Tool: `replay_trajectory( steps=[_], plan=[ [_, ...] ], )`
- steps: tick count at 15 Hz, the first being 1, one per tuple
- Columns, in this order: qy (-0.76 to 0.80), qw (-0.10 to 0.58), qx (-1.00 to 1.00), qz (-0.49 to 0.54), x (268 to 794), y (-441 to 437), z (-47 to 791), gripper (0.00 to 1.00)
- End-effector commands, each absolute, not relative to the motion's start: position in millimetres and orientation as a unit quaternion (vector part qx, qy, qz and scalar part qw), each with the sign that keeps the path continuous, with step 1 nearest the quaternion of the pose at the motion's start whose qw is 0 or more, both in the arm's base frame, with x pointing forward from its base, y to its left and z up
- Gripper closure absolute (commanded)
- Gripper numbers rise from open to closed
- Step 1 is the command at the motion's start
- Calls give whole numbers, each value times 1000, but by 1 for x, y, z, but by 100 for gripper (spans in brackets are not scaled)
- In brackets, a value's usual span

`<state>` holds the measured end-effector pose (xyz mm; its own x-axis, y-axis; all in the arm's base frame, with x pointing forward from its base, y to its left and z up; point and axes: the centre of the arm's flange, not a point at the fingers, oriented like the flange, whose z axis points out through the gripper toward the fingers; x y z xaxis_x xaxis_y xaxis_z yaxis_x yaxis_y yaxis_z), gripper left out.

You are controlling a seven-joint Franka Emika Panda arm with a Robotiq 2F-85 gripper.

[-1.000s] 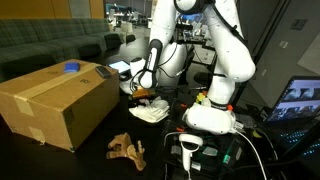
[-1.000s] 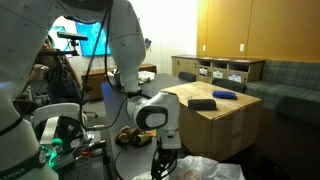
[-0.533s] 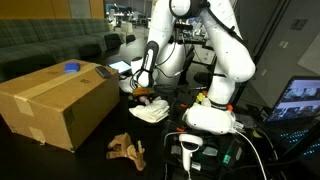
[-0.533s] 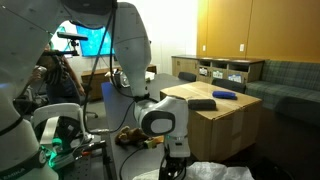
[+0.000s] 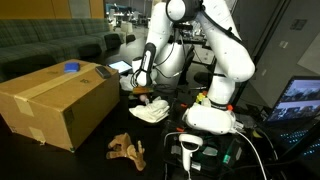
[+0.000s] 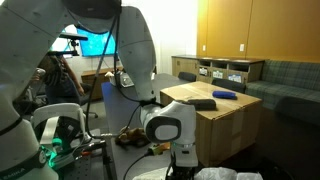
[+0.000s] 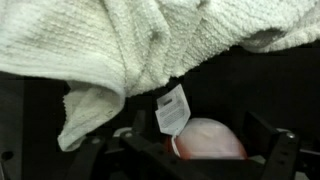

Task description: Retrieve the stuffed deer from the box and place it on the table. Lift the black object on the table and position it on top of the box. Take the plastic on the box and place it to the right of the table. Grab the red toy and the towel, then place them on the box. Lastly, pick up the blue object from the box and place it on the table.

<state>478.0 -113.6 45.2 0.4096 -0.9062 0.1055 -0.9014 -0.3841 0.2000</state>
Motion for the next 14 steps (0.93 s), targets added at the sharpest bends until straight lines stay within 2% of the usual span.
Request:
replay_trajectory(
  steps=[1,2,3,4,5,6,9,12,14],
  plan=[
    [-553,109,826,-4,490,-133,37,0],
    [-557,110,823,-5,492,-137,35,5],
    [-564,110,819,-6,494,-142,33,20],
    [-570,109,815,-7,495,-145,32,29],
    [-573,108,812,-7,497,-149,30,30],
    [-576,108,810,-7,497,-151,29,36],
    [-583,108,805,-7,497,-155,30,62],
    [-587,111,802,-2,497,-154,37,83],
    [-590,114,799,0,497,-154,40,86]
  ],
)
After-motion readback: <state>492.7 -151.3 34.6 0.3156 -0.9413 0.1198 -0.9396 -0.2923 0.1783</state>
